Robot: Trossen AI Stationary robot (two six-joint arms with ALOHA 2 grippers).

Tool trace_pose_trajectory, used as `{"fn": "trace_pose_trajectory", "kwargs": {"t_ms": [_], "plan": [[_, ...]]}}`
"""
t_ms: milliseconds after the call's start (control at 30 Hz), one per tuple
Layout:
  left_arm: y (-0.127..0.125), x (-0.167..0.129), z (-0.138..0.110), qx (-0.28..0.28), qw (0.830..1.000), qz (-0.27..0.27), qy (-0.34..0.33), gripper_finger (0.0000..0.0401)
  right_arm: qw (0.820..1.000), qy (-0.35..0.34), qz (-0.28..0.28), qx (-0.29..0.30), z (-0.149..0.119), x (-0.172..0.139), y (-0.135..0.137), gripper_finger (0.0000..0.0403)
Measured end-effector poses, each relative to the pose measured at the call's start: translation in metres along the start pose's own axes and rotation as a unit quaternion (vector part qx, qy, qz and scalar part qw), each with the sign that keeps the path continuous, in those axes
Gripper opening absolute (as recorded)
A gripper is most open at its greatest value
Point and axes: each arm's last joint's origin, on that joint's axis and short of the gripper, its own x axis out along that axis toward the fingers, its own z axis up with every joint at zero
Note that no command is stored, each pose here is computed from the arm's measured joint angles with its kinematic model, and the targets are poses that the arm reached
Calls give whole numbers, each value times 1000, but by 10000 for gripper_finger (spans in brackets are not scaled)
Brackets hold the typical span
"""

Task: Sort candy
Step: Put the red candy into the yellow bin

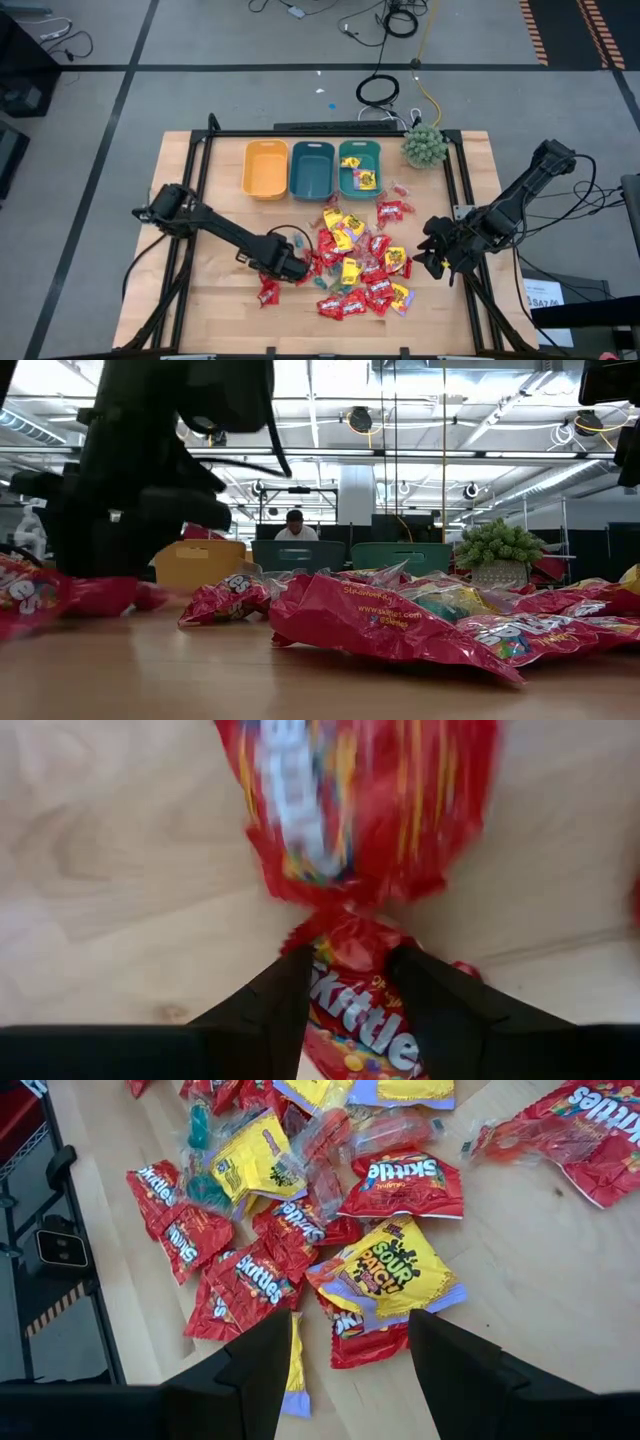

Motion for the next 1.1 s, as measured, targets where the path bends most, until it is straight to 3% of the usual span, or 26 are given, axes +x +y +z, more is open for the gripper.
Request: {"fn": "trace_pose_trajectory", "kwargs": {"t_ms": [133, 200, 267, 633, 833, 1000, 1100], "plan": [[-5, 4, -3, 5, 1000, -5, 15, 94, 1000, 1, 0, -2, 0, 0, 0, 194], [-5, -5, -6, 12, 1000, -15, 13, 44, 1000, 3, 0, -6, -1, -1, 0, 194], [-5, -14, -7, 20, 999, -30, 4, 19, 1000, 6, -1, -11, -3, -1, 0, 194], [28, -96, -11, 24, 993, -107, -46, 15, 1000, 2, 4, -14, -8, -3, 1, 194], [39, -118, -9, 32, 983, -151, -100, 13, 1000, -10, 2, -4, -8, -4, 1, 194], [42, -120, -4, 42, 983, -142, -109, 13, 1000, -12, 2, 2, -8, -3, 1, 194], [38, -122, 1, 84, 975, -157, -133, 13, 1000, -13, 1, 8, -7, -3, 1, 194]]}}
